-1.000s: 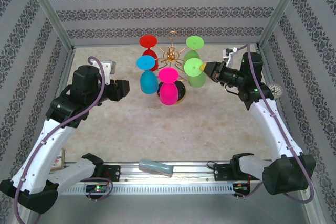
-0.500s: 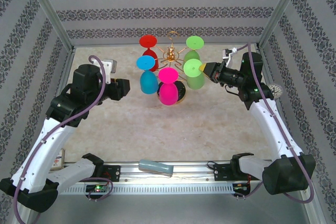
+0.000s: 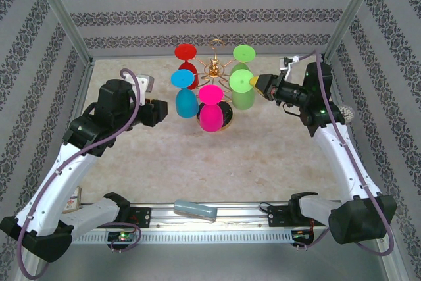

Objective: Take the wine glass off the wine glass rack

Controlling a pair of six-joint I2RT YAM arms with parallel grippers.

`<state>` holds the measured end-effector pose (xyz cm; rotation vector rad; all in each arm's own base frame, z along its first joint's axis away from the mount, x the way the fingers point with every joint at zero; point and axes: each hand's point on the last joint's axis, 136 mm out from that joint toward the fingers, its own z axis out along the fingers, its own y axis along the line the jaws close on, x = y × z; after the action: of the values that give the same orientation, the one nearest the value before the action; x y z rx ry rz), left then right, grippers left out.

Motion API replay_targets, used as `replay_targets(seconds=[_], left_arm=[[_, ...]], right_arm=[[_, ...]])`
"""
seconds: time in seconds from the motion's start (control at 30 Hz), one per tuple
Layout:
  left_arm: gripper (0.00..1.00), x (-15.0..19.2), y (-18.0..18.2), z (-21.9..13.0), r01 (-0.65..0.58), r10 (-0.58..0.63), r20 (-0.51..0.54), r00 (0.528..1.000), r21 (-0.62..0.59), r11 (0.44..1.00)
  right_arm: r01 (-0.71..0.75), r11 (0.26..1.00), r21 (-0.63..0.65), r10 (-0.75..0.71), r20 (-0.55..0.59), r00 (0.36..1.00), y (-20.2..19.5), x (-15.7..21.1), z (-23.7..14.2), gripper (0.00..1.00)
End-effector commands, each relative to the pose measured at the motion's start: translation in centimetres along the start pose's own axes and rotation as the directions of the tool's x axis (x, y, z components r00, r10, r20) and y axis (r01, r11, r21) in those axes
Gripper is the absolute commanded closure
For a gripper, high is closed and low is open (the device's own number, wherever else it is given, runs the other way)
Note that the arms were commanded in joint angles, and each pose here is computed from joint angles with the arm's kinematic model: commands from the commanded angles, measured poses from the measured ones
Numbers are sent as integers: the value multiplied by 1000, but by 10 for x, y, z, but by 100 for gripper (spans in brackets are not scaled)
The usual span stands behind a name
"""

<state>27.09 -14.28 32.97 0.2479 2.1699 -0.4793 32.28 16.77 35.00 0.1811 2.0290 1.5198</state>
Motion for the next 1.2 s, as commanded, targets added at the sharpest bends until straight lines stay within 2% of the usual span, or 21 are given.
replay_targets(seconds=[0.0,0.5,1.17], left_arm=[[50,-8,-13,-3,-55,53,37,998,47,997],[50,-7,-26,-7,-112,109,42,993,66,992],[50,-10,-23,-10,-103,98,82,992,49,994]], right_arm=[[27,998,-53,-26,14,1000,26,-7,-5,100],[-32,999,-32,33,16,999,18,-20,8,100],[-56,998,-30,55,-9,998,22,-18,20,100]])
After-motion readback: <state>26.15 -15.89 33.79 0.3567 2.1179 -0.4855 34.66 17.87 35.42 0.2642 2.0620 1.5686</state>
